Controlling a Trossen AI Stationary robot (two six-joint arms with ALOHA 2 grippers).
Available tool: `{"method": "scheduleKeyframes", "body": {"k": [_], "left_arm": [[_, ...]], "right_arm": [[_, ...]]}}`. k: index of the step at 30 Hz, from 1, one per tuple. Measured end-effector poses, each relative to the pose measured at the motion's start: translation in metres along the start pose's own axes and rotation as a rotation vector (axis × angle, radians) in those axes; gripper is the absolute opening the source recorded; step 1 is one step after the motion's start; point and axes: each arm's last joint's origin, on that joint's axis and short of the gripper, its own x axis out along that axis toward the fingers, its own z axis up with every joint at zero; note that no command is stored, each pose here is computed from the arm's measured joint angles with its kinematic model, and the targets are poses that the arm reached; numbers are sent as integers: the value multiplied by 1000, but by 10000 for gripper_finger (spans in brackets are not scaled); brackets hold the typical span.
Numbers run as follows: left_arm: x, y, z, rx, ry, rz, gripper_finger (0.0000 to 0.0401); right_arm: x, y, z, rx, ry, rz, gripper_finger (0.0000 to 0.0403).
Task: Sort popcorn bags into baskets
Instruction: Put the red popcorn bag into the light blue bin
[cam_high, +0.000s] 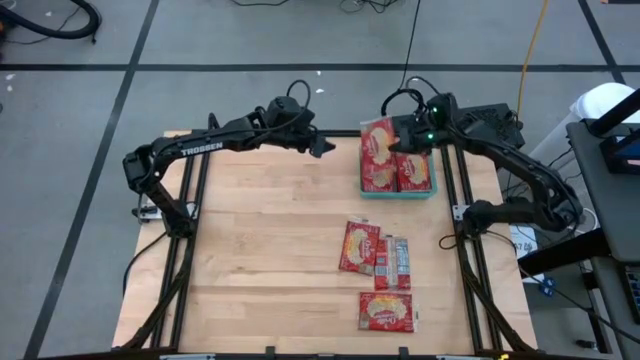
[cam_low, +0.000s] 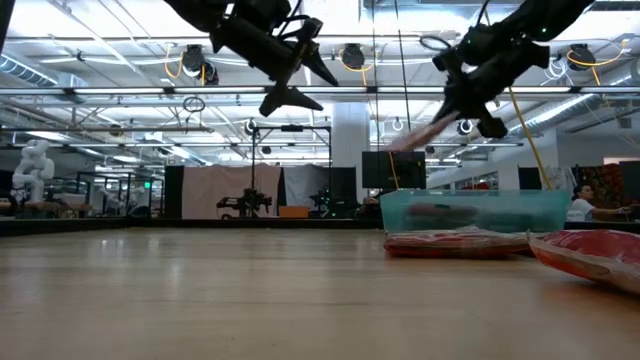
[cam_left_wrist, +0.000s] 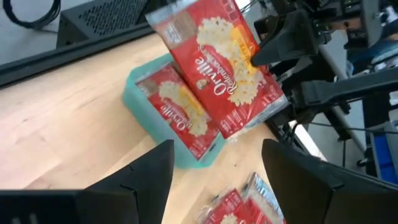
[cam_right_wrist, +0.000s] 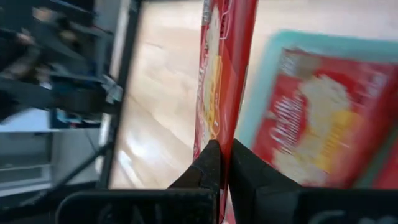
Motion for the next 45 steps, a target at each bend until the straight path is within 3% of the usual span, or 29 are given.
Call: {"method": "scheduleKeyframes", "body": {"k": [7, 14, 23, 45], "left_arm": [[1, -2, -3, 38, 15, 1, 230], [1, -2, -3, 38, 34, -26, 206], [3, -11, -10, 55, 54, -48, 184], [3, -12, -10, 108, 55, -52, 184]], "right_arm": [[16, -21, 1, -17, 77, -138, 1], [33, -35, 0, 66, 109, -177, 1], [35, -23, -9, 109, 84, -197, 3], [53, -13, -23, 89, 59, -317, 4]]}}
